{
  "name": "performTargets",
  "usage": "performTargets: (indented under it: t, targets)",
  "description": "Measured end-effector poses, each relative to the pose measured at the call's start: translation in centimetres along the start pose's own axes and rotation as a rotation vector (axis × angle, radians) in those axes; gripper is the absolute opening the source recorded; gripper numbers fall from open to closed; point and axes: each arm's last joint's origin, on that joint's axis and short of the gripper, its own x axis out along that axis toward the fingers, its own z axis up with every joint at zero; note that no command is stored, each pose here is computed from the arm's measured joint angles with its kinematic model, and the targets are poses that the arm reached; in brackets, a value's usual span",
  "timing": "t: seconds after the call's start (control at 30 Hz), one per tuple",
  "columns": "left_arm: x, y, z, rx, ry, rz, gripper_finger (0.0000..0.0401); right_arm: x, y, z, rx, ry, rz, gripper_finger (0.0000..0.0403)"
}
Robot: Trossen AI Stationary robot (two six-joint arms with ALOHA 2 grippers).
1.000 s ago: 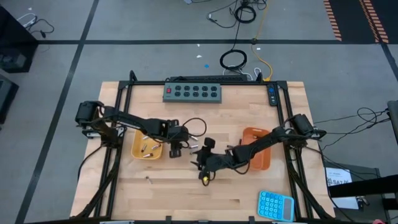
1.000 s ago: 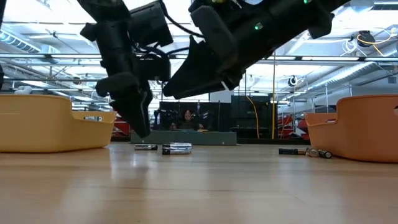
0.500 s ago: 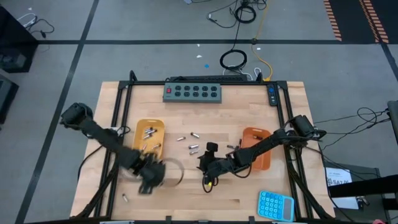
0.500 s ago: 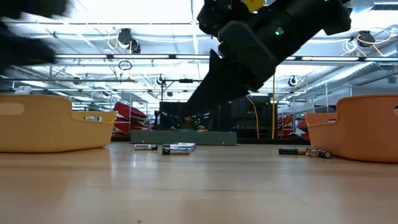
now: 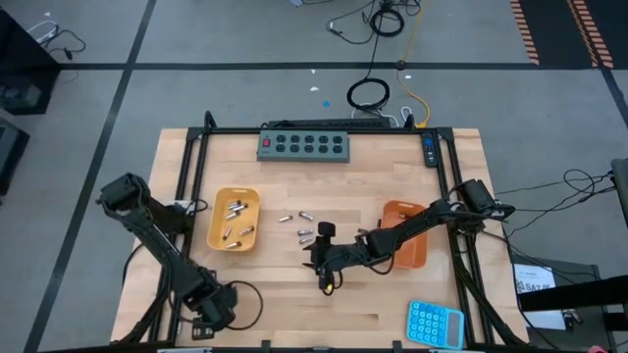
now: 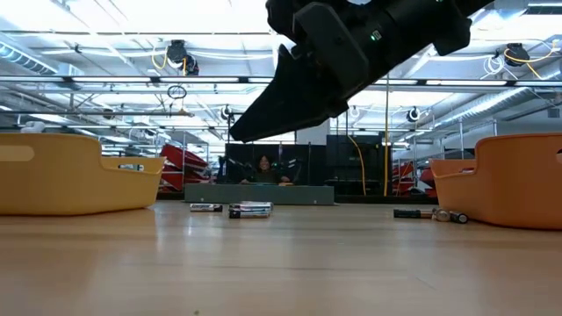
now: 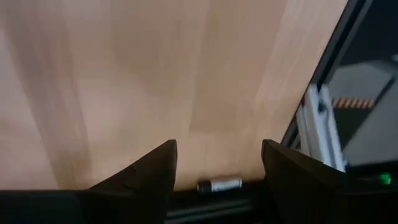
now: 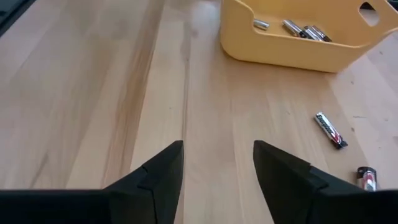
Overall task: Sort batteries
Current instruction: Put the silver battery into the yellow bin
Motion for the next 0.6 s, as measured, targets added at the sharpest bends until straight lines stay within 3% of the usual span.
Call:
performTargets:
  t: [0.3, 0.6]
  targets:
    - [0.5, -0.2, -0.6, -0.049, 0.087, -0.025, 0.0244, 0.0, 0.0, 0.0, -0.033, 0.003, 0.000, 0.0185]
    - [3.6, -0.6, -0.8, -0.074, 0.183, 0.050, 0.0244, 0.0, 0.0, -0.2, -0.034, 0.017, -0.001, 0.0185]
